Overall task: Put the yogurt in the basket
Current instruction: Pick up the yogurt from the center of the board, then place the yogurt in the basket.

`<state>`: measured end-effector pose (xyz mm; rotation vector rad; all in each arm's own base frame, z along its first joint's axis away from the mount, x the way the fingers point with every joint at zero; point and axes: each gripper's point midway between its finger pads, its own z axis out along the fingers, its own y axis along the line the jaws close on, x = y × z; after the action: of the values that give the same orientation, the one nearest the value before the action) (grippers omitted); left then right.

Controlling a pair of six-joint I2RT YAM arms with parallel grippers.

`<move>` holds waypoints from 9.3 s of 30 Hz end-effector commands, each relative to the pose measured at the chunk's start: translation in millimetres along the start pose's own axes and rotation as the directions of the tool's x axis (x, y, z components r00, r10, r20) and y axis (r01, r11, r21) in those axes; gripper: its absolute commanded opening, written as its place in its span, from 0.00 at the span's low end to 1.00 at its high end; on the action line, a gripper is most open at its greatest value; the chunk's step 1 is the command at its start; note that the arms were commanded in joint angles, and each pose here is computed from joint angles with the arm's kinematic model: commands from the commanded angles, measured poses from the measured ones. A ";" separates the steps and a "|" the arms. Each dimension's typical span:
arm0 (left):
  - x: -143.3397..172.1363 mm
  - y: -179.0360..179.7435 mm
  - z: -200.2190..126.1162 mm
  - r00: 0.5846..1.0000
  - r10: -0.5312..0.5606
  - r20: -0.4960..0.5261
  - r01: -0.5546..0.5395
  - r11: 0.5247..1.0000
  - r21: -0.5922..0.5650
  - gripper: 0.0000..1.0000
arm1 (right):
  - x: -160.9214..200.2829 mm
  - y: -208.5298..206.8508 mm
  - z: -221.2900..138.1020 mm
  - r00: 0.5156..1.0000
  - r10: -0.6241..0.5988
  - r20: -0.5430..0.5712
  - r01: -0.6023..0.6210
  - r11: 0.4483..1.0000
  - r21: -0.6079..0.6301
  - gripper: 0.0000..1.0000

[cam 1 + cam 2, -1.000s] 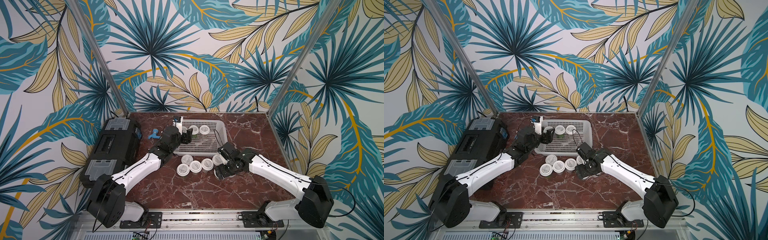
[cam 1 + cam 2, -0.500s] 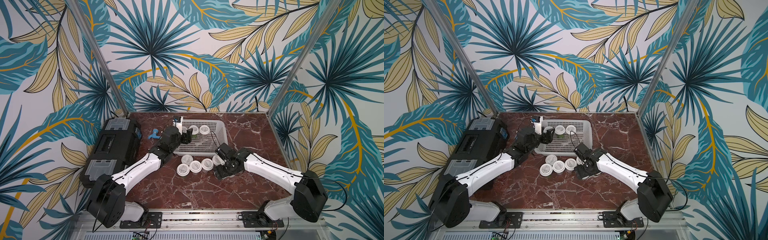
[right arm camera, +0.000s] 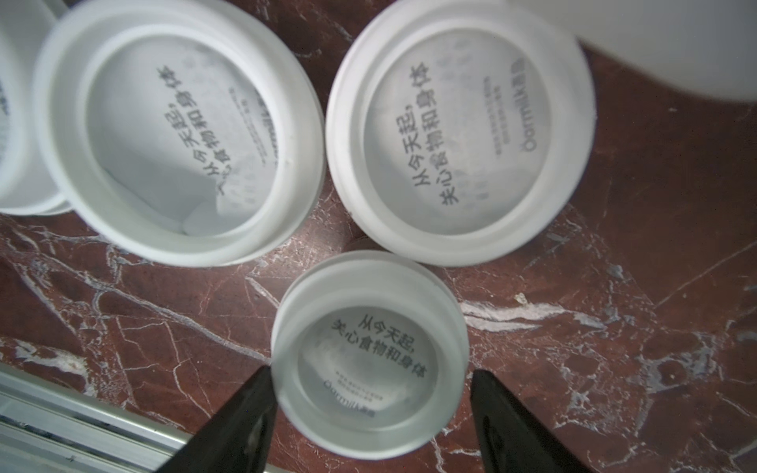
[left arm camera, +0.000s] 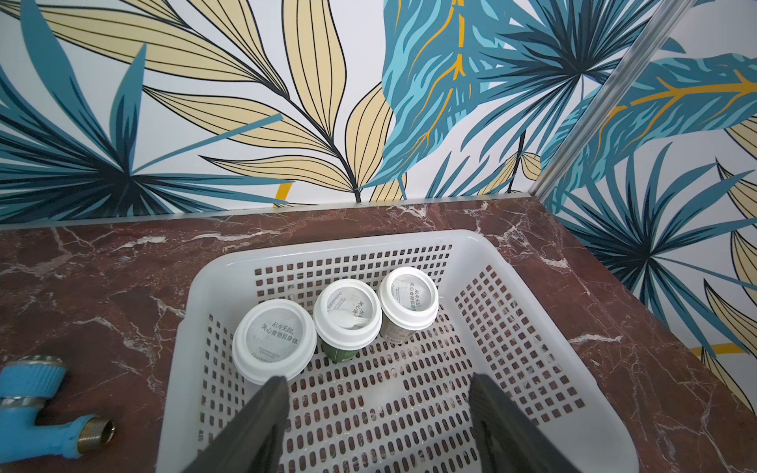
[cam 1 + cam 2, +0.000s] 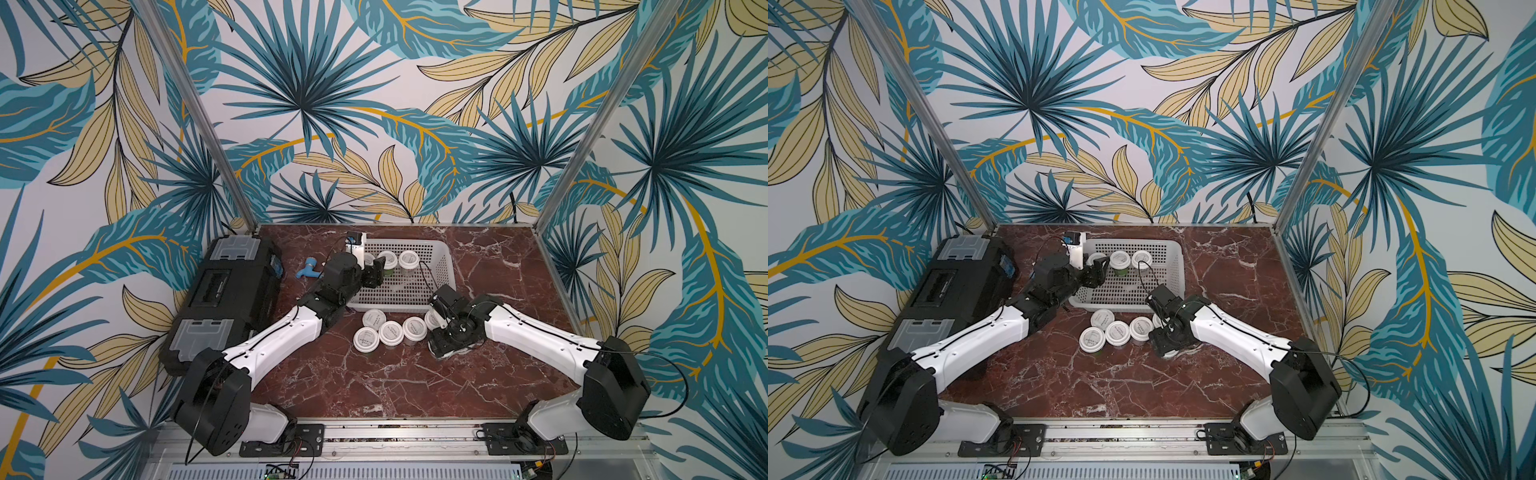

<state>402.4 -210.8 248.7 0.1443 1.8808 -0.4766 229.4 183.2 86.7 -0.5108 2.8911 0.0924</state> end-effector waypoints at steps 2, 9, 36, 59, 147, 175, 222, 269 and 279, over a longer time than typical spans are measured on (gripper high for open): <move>0.4 3.6 -1.0 1.000 0.005 0.012 -0.005 1.000 -0.006 0.73 | -4.9 3.4 0.1 1.000 -0.019 0.004 0.019 1.000 0.001 0.78; 1.5 3.3 -0.7 1.000 0.005 0.009 -0.005 1.000 -0.005 0.73 | -5.9 4.3 1.9 1.000 -0.026 -0.007 0.026 1.000 0.006 0.75; 1.1 3.1 -0.7 1.000 0.005 0.009 -0.005 1.000 -0.004 0.73 | 10.4 -4.4 -45.5 0.999 -0.053 -0.001 0.053 0.998 0.034 0.68; 0.4 4.4 -2.3 1.000 0.005 0.012 -0.005 1.000 -0.009 0.73 | -4.0 8.9 -78.0 0.995 -0.080 0.065 0.079 0.997 0.009 0.67; 0.7 9.6 1.8 1.000 0.007 0.004 -0.007 1.000 -0.014 0.72 | -245.2 -90.5 -36.5 0.976 0.076 0.205 -0.088 0.995 0.049 0.63; -0.5 5.2 1.5 1.000 0.007 0.004 -0.007 1.000 0.009 0.72 | -270.8 -106.5 10.3 0.974 0.104 0.201 -0.117 0.992 0.056 0.63; 4.7 6.6 5.7 1.000 -0.005 -0.008 0.005 1.000 0.006 0.72 | -243.0 -92.0 -22.7 0.943 0.138 0.304 -0.133 0.990 -0.036 0.40; 7.0 5.5 7.7 1.000 -0.010 -0.014 0.010 1.000 0.010 0.72 | -259.8 -96.6 40.2 0.962 0.123 0.246 -0.126 0.992 -0.007 0.33; 7.8 4.8 7.9 1.000 -0.011 -0.016 0.012 1.000 0.013 0.72 | -266.2 -90.2 39.9 0.958 0.130 0.256 -0.122 0.991 -0.046 0.35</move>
<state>407.1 -210.6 235.6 0.1489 1.9125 -0.4849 510.7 184.4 117.1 -0.2743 2.6438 0.1887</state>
